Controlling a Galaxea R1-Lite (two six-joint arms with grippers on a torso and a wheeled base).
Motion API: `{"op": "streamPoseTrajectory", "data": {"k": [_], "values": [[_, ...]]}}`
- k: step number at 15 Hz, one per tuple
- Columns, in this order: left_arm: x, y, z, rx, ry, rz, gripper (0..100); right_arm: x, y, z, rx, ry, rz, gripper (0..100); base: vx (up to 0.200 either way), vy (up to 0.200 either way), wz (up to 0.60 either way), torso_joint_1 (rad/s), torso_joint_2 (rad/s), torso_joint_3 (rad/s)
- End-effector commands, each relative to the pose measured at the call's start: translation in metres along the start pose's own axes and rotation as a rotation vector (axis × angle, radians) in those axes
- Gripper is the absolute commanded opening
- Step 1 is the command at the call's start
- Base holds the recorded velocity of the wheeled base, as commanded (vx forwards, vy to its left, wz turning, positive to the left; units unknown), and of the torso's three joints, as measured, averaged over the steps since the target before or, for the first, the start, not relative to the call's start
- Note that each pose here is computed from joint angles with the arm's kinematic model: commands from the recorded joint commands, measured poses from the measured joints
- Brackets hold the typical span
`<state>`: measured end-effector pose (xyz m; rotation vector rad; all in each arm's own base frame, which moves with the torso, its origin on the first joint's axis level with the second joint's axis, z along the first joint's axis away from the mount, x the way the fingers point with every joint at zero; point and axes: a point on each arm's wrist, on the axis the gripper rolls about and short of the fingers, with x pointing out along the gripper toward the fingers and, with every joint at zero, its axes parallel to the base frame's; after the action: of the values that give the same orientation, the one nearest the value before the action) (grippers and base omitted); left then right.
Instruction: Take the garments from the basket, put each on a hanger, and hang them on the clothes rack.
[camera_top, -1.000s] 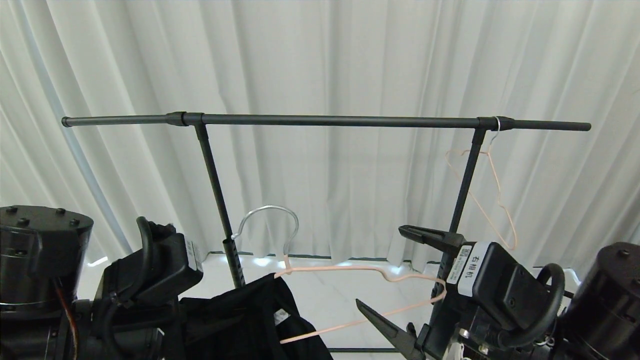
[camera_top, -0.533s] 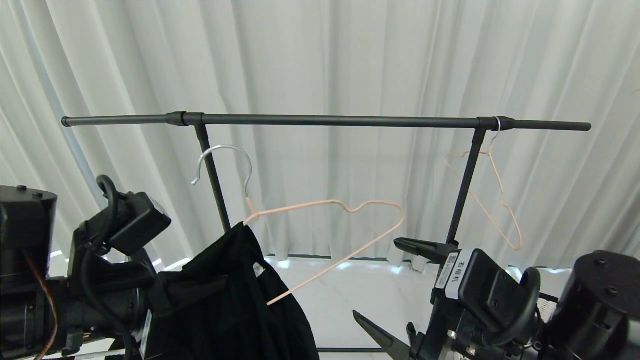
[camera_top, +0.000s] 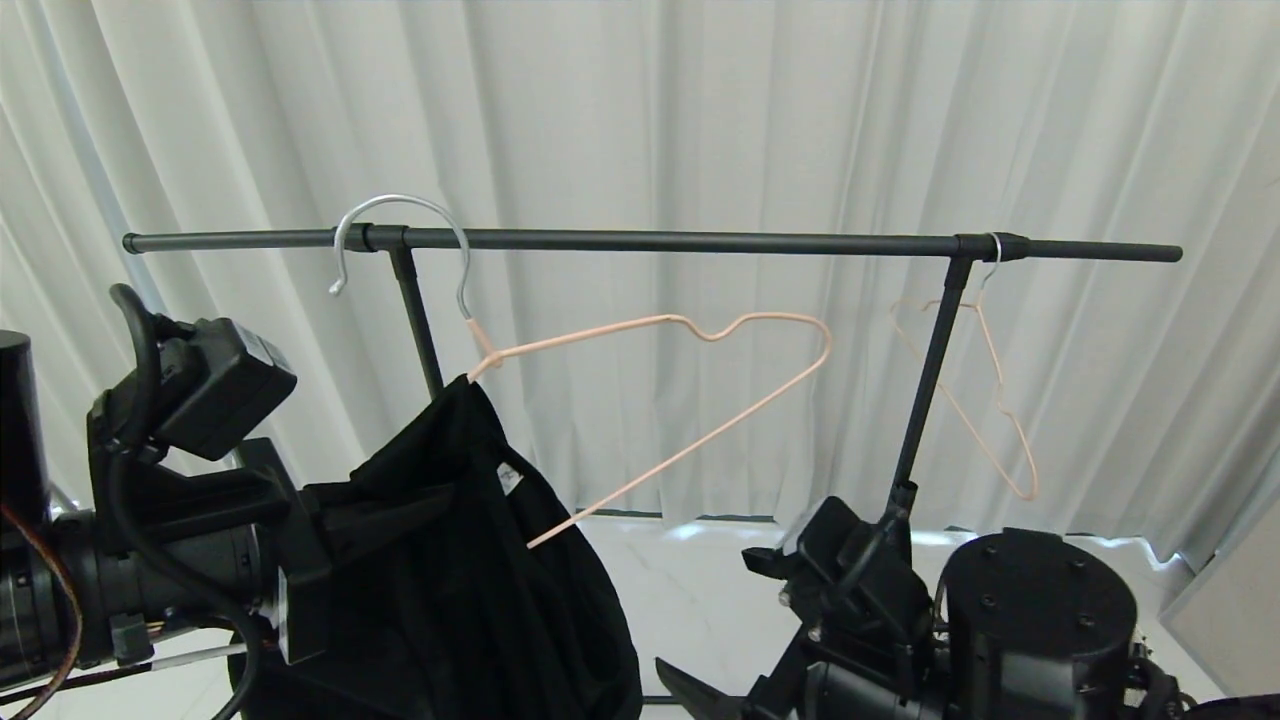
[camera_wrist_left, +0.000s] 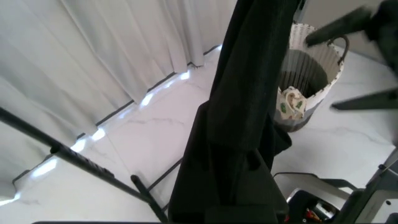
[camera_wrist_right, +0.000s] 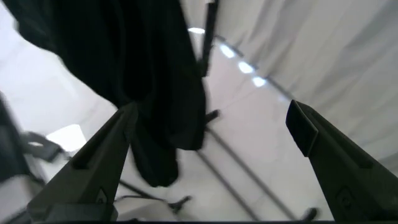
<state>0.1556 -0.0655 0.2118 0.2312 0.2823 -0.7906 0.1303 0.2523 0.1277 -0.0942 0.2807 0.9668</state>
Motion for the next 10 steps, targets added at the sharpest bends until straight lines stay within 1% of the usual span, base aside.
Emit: {"op": "streamPoseTrajectory", "data": {"k": [1, 3, 5, 7, 8, 10], "values": [[0.001, -0.003, 0.000, 0.005, -0.001, -0.016, 0, 0.019, 0.017, 0.000, 0.046, 0.033, 0.040, 100, 0.000, 0.000, 0.00, 0.000, 0.00, 0.000], [0.002, -0.006, 0.001, 0.012, 0.003, -0.019, 0, 0.026, 0.025, 0.005, 0.070, 0.041, 0.052, 100, 0.000, 0.000, 0.00, 0.000, 0.00, 0.000], [0.003, -0.009, 0.002, 0.018, 0.003, -0.030, 0, 0.029, 0.025, 0.003, 0.068, 0.048, 0.041, 100, 0.000, 0.000, 0.00, 0.000, 0.00, 0.000], [0.004, -0.013, 0.003, 0.028, -0.002, -0.051, 0, 0.036, 0.023, -0.005, 0.063, 0.068, -0.023, 100, 0.000, 0.000, 0.00, 0.000, 0.00, 0.000], [0.005, -0.014, 0.003, 0.031, -0.003, -0.059, 0, 0.040, 0.021, -0.010, 0.062, 0.080, -0.076, 100, 0.000, 0.000, 0.00, 0.000, 0.00, 0.000], [0.005, -0.016, 0.004, 0.035, -0.006, -0.069, 0, 0.043, 0.018, -0.015, 0.062, 0.093, -0.108, 100, 0.000, 0.000, 0.00, 0.000, 0.00, 0.000]]}}
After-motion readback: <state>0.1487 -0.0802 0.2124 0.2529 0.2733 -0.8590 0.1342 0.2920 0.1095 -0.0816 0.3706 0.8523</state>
